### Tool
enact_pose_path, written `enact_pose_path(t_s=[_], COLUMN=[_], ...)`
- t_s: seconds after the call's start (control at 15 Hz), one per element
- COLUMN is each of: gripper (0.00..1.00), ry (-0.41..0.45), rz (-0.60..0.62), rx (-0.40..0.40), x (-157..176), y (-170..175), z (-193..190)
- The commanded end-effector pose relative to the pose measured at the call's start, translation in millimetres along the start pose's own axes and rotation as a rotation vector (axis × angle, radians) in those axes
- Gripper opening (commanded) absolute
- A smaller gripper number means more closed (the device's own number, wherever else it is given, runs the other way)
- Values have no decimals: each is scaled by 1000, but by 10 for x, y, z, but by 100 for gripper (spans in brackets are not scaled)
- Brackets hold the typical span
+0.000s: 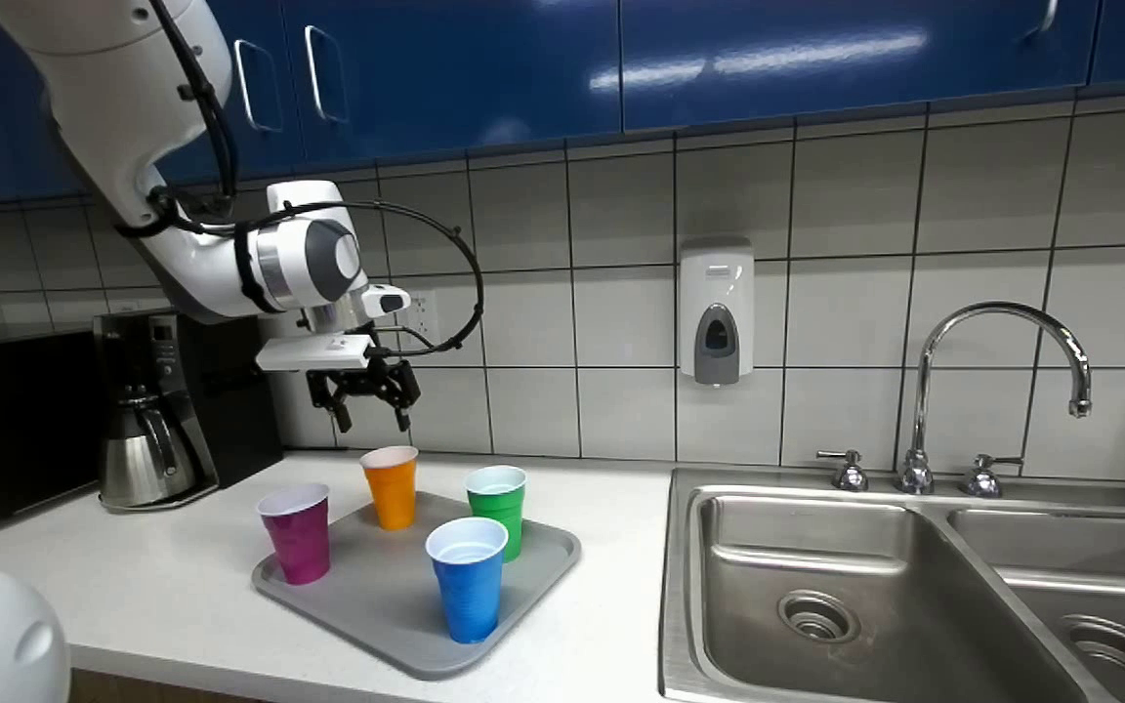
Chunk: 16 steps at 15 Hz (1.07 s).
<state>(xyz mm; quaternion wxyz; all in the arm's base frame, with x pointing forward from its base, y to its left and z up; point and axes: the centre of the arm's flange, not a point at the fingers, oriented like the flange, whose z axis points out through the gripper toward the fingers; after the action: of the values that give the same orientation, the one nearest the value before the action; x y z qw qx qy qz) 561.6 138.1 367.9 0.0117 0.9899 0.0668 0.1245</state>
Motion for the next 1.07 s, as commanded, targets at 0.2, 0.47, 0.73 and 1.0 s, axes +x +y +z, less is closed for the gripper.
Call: enact_pose_path(t_s=[0.2, 0.47, 0.73, 1.0], gripper=[100, 100, 100, 100], ry=[41, 42, 57, 52], rz=[-26, -43, -53, -60], rx=[-19, -26, -30, -29], x=[-578, -803, -969, -1021], y=[14, -7, -46, -87], z=[-367, -496, -612, -663])
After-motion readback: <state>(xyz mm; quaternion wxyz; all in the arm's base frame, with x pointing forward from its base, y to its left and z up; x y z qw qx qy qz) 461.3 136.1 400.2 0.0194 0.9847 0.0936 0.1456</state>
